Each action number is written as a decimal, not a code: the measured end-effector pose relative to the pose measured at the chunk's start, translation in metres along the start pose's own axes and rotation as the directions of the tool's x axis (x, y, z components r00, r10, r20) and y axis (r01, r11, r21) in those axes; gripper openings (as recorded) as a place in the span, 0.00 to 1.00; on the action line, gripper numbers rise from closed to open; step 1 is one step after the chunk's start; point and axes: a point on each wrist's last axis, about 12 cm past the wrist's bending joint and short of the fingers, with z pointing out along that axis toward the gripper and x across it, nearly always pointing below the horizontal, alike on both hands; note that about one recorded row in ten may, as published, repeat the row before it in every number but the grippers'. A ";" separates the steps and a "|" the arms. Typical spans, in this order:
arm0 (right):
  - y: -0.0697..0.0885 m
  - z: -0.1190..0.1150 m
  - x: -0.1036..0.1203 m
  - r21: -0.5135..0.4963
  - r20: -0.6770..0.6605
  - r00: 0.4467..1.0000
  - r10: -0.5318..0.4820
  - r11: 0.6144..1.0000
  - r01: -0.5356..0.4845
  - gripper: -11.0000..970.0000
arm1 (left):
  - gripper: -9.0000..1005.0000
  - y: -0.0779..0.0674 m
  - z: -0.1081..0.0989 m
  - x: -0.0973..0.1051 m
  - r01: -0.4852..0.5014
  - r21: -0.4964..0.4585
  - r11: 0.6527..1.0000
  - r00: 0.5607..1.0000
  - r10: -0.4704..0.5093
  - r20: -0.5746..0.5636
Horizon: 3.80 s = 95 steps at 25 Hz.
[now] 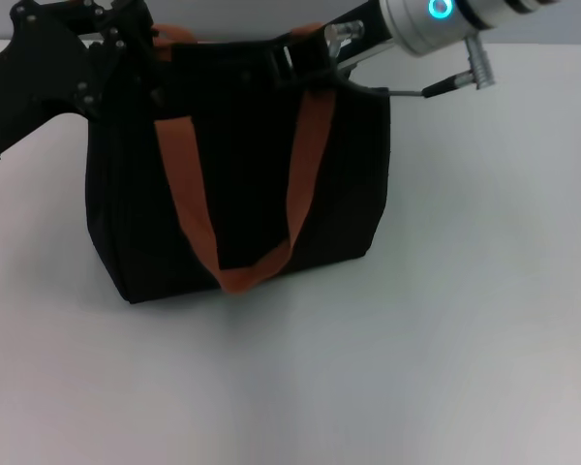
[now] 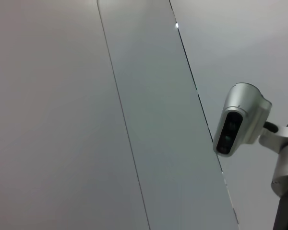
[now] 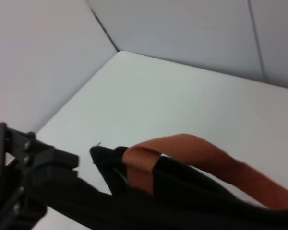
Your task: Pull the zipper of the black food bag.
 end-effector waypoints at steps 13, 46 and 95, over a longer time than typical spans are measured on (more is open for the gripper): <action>-0.023 -0.034 0.006 0.090 0.043 0.997 0.059 0.994 -0.063 0.01 | 0.04 0.001 -0.011 -0.002 0.009 -0.030 1.000 1.000 -0.009 0.008; -0.088 -0.056 0.215 -0.333 0.604 0.727 -0.327 0.725 0.603 0.61 | 0.22 -0.019 -0.056 0.011 0.352 -0.106 0.930 0.932 -0.358 -0.049; -0.075 -0.003 0.250 -0.322 0.542 0.730 -0.417 0.699 0.639 0.83 | 0.75 -0.095 -0.063 0.028 0.473 0.386 0.792 0.864 -0.330 -0.381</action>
